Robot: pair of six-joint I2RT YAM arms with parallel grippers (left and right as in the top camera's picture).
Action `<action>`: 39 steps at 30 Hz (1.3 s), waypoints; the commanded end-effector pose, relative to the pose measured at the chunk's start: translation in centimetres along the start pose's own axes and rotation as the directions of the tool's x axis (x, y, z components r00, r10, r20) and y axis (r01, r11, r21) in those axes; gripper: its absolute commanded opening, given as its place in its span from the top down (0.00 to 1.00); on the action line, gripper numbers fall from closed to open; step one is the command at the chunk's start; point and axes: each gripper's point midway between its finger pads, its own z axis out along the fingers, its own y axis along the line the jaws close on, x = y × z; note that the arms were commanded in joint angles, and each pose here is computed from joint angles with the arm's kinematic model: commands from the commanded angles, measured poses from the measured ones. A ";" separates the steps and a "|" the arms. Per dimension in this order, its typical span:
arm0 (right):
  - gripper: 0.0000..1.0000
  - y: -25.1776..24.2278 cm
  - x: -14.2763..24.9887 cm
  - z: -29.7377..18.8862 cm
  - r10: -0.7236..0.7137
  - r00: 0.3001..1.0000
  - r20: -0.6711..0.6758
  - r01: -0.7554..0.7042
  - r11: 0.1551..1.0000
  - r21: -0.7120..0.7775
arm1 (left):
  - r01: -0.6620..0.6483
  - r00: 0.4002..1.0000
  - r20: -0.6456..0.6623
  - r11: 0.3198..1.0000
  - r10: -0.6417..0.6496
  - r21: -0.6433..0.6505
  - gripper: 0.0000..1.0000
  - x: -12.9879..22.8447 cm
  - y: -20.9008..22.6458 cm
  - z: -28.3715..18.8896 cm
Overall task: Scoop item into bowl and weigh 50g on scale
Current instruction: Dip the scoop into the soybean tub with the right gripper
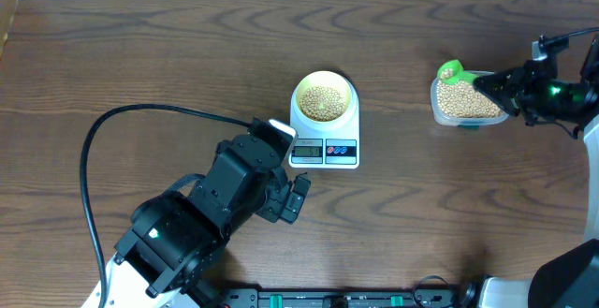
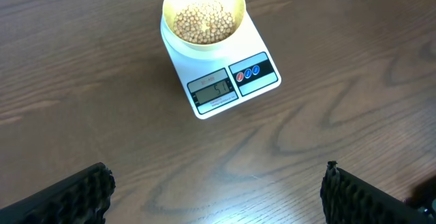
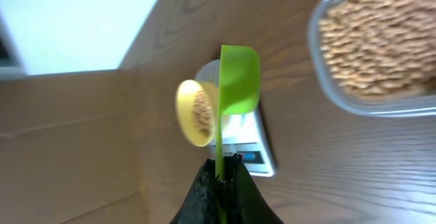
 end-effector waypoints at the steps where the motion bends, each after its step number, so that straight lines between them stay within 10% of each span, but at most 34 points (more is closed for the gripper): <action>1: 0.99 -1.8 -0.5 -0.7 -0.062 0.997 0.044 0.057 0.992 0.116 | 0.008 1.000 0.018 1.000 -0.008 0.010 0.01 -0.6 -0.2 -0.5; 25: 0.99 -4.7 -1.7 0.9 -0.277 0.958 0.068 0.193 0.806 0.560 | 0.008 1.000 0.018 1.000 -0.008 0.010 0.01 -0.6 -0.2 -0.5; 39: 0.99 -4.4 0.0 0.9 -0.464 0.885 -0.051 0.301 0.484 0.822 | 0.008 1.000 0.018 1.000 -0.008 0.010 0.01 -0.6 -0.2 -0.5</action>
